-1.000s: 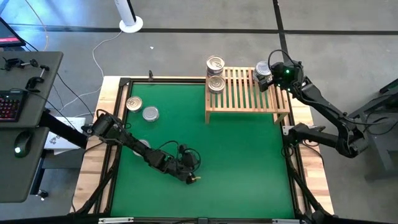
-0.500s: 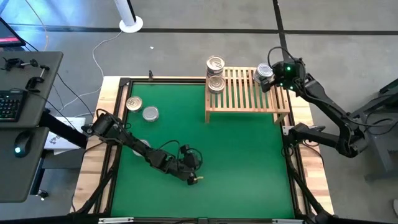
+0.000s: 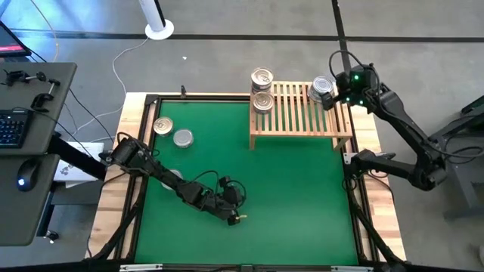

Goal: Stack canned seafood by type on shelf
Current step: Adjust the stacked green tuna cans on the shelf, then put the green tuna can on the shelf

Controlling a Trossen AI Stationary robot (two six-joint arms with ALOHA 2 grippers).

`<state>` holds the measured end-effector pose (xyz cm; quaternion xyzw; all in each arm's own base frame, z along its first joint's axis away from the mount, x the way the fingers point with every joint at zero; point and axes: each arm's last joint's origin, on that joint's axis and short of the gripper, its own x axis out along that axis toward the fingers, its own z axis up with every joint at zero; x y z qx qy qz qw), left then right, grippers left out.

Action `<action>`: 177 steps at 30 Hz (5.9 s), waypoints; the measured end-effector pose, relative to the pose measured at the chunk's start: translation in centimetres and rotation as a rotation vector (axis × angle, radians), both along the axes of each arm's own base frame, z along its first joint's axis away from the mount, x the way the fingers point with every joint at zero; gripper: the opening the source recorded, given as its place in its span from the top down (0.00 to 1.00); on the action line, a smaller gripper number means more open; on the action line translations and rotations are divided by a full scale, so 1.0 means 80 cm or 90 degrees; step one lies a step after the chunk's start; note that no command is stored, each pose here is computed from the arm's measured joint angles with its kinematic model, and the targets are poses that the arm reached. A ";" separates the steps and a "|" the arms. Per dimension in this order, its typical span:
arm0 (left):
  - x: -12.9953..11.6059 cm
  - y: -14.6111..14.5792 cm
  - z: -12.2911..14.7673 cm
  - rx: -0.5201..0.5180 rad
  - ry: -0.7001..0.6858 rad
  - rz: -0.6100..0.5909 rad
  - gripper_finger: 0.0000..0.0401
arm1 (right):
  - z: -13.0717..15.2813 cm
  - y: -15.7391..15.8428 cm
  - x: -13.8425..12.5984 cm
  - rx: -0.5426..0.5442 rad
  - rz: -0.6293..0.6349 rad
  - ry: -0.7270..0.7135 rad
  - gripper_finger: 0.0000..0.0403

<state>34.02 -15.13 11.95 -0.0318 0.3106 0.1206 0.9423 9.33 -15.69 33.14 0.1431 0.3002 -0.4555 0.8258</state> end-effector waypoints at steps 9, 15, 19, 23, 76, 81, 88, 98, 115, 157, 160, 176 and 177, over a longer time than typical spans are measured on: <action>0.000 0.000 0.000 0.000 0.000 0.000 1.00 | 0.029 0.026 0.004 -0.037 -0.002 -0.008 0.01; 0.000 0.001 0.000 0.008 -0.003 0.007 1.00 | 0.037 0.077 0.005 -0.057 0.097 -0.103 0.01; 0.001 0.002 0.001 0.021 -0.004 0.008 1.00 | 0.021 0.107 0.010 -0.061 0.175 -0.170 0.01; 0.002 0.006 0.001 0.022 -0.004 0.013 1.00 | -0.002 0.118 0.025 -0.062 0.211 -0.202 0.01; 0.005 0.012 0.000 0.019 -0.004 0.021 1.00 | -0.006 -0.098 0.171 0.203 0.094 0.451 1.00; 0.004 0.011 0.000 0.020 -0.004 0.019 1.00 | -0.006 -0.097 0.170 0.205 0.093 0.456 1.00; 0.004 0.009 0.000 0.020 -0.004 0.017 1.00 | -0.006 -0.098 0.162 0.213 0.076 0.488 1.00; 0.004 0.009 0.000 0.020 -0.004 0.018 1.00 | -0.007 -0.101 0.150 0.242 0.054 0.501 1.00; 0.004 0.009 0.000 0.020 -0.004 0.017 1.00 | -0.007 -0.106 0.131 0.281 0.000 0.527 1.00; 0.003 0.007 0.000 0.019 -0.005 0.015 1.00 | -0.007 -0.113 0.122 0.272 -0.020 0.544 1.00; 0.003 0.007 0.000 0.019 -0.005 0.015 1.00 | -0.007 -0.113 0.123 0.271 -0.019 0.543 1.00; 0.003 0.007 0.001 0.013 -0.008 0.022 1.00 | 0.081 -0.055 0.142 0.064 0.185 0.197 1.00; 0.003 0.007 0.001 0.012 -0.008 0.022 1.00 | 0.087 -0.045 0.145 0.045 0.210 0.166 1.00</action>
